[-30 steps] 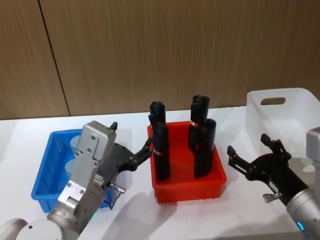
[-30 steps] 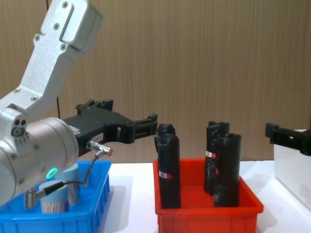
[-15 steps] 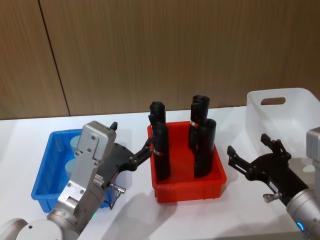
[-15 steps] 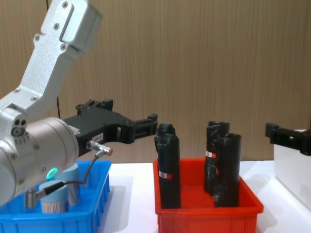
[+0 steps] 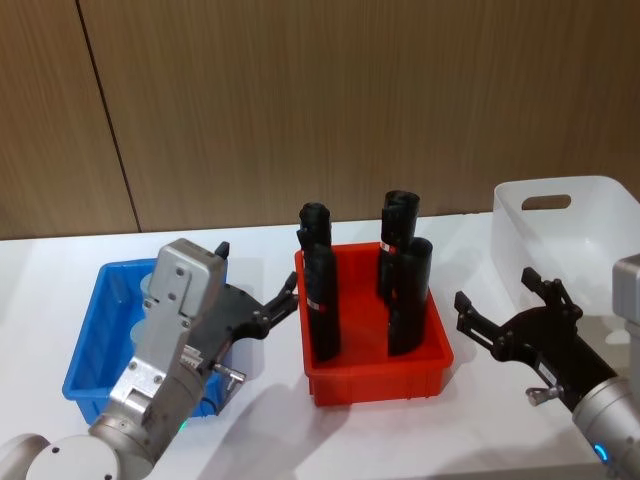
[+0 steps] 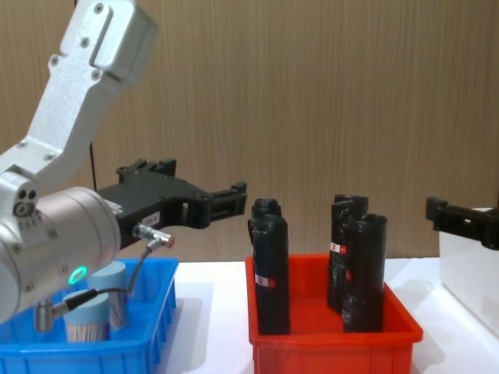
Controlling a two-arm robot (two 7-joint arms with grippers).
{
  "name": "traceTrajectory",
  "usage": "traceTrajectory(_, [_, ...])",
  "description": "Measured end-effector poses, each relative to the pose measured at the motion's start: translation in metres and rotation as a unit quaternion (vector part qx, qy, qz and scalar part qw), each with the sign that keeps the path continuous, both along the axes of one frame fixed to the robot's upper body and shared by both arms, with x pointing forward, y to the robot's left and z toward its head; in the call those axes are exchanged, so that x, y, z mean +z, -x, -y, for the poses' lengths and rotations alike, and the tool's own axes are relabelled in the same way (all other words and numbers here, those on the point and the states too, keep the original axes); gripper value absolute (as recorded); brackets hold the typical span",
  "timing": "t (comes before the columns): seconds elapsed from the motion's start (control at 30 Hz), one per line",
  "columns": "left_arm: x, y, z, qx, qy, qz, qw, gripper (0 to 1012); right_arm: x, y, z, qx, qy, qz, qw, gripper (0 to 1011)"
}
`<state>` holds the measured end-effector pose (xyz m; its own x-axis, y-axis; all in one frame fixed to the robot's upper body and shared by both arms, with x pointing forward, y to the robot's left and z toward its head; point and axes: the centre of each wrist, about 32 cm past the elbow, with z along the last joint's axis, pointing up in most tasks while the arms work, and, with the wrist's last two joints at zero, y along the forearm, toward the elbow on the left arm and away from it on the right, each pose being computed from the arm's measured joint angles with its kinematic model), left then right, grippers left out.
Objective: Pick the cotton swabs from the blue box and place them into the white box.
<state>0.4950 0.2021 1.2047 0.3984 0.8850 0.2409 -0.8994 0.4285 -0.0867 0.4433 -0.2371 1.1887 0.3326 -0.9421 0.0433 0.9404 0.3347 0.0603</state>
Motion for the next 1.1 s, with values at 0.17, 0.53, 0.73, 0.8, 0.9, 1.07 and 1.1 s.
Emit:
traceTrajectory(0.17, [-0.0003,-0.0019,-0.0054,0.008,0.006,-0.002,0.9999,1000,0.0,0.0,0.0,0.0,0.0,0.0,1.0,1001])
traceTrajectory(0.53, [-0.0057,-0.0041,-0.0233,0.051,0.04,-0.021,0.9976,1000,0.0,0.0,0.0,0.0,0.0,0.0,1.0,1001])
traceTrajectory(0.73, [-0.0095,-0.0075,-0.0373,0.078,0.062,-0.047,0.9939,1000,0.0,0.0,0.0,0.0,0.0,0.0,1.0,1001])
traceTrajectory(0.8, [-0.0102,-0.0093,-0.0417,0.084,0.067,-0.057,0.9926,1000,0.0,0.0,0.0,0.0,0.0,0.0,1.0,1001])
traceTrajectory(0.9, [-0.0112,-0.0131,-0.0492,0.095,0.072,-0.07,0.9903,1000,0.0,0.0,0.0,0.0,0.0,0.0,1.0,1001])
traceTrajectory(1.07, [-0.0116,-0.0206,-0.0603,0.109,0.077,-0.093,0.9867,1000,0.0,0.0,0.0,0.0,0.0,0.0,1.0,1001])
traceTrajectory(1.1, [-0.0117,-0.0217,-0.0617,0.11,0.078,-0.096,0.9862,1000,0.0,0.0,0.0,0.0,0.0,0.0,1.0,1002])
